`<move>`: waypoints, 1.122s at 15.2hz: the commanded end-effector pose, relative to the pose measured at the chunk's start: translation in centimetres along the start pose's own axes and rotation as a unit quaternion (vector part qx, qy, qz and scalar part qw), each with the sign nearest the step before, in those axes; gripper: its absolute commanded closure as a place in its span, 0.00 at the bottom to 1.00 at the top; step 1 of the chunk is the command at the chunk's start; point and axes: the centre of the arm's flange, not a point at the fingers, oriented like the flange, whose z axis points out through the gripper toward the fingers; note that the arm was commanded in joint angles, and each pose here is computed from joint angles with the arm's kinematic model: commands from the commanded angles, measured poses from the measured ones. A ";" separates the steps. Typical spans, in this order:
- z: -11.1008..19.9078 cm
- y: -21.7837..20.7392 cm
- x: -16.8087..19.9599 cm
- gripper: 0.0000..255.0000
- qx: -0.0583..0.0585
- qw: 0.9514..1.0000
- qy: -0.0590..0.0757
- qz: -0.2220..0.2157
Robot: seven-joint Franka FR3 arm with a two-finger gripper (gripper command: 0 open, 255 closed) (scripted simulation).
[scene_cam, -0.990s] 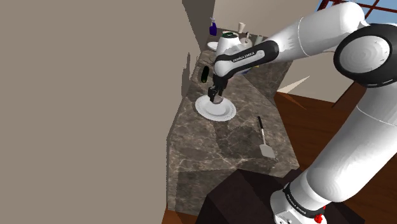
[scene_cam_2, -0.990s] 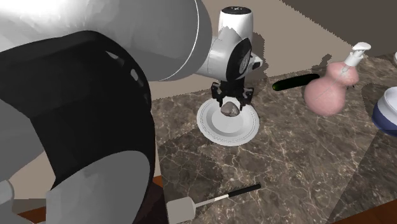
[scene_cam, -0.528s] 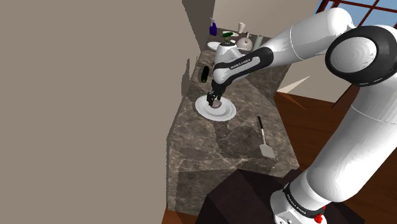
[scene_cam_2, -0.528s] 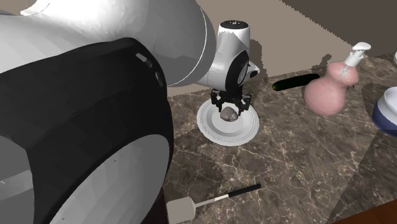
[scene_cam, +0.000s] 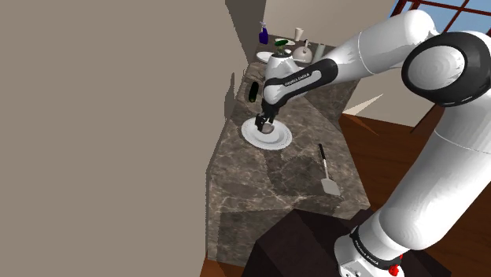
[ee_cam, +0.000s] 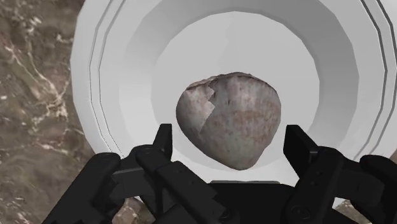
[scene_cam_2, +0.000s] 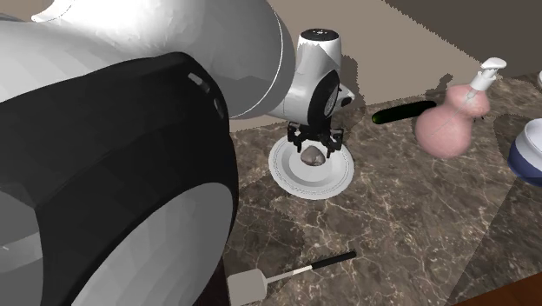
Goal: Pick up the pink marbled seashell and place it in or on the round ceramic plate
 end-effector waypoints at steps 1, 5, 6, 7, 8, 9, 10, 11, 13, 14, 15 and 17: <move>0.2 0.0 -0.1 0.00 0.000 1.000 -0.002 0.000; 0.3 0.0 -0.1 0.00 0.000 1.000 -0.002 0.000; -1.1 0.0 -0.1 0.00 0.000 1.000 -0.002 0.000; -2.4 0.0 -0.1 0.00 0.000 1.000 -0.002 0.000; -3.7 0.0 -0.1 0.00 0.000 1.000 -0.002 0.000; -4.7 0.0 0.0 0.00 0.000 1.000 -0.002 0.000; -4.7 0.0 0.0 0.00 0.000 1.000 -0.002 0.000; -4.7 0.0 -0.1 0.00 0.000 1.000 -0.002 0.000; -4.7 0.0 0.0 0.00 0.000 1.000 -0.002 0.000; -4.7 0.0 0.0 0.00 0.000 1.000 -0.002 0.000; -4.7 0.0 0.0 0.00 0.000 1.000 -0.002 0.000; -4.7 0.0 0.0 0.00 0.000 1.000 -0.002 0.000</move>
